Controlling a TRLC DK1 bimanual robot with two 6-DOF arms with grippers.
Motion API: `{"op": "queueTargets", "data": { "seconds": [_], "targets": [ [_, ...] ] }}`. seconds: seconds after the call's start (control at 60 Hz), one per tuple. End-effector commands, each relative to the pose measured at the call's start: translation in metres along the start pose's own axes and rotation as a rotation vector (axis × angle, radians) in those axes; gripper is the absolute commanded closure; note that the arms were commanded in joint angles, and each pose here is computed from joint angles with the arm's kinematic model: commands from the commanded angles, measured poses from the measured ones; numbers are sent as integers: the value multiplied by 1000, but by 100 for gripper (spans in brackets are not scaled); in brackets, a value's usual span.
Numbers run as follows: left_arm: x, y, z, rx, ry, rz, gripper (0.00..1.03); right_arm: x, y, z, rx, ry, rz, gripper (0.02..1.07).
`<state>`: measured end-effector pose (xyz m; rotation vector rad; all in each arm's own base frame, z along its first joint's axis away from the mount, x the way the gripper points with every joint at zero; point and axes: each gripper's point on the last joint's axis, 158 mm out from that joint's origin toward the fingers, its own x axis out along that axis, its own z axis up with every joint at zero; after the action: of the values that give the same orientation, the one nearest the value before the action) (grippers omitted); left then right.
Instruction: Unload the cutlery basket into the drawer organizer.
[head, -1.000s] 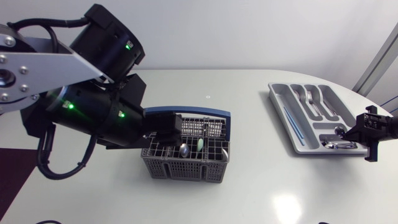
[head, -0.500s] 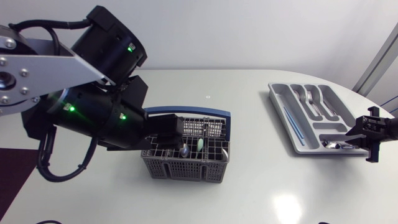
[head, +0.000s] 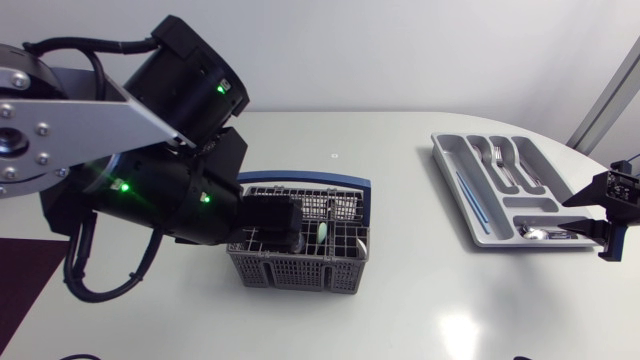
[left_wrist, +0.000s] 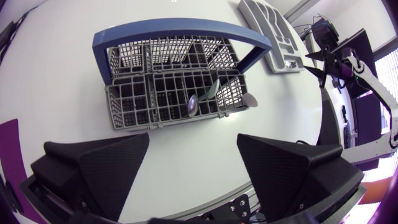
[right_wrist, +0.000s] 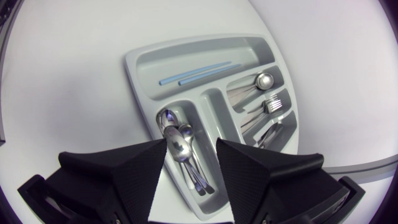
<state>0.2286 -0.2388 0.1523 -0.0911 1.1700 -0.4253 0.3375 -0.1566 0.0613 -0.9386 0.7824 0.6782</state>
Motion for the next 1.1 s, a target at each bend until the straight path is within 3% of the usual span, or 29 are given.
{"op": "queueTargets", "data": {
  "seconds": [0.0,0.367,0.833,1.083],
  "targets": [
    [5,-1,2,66,5,9,4,-5,16,19,39,-36,43,44],
    [14,-2,7,236,38,-38,4,-46,71,102,92,-180,201,43],
    [34,7,16,250,93,-79,5,-58,136,169,89,-274,310,43],
    [42,13,23,233,99,-79,12,-53,156,185,85,-296,327,43]
  ]
}}
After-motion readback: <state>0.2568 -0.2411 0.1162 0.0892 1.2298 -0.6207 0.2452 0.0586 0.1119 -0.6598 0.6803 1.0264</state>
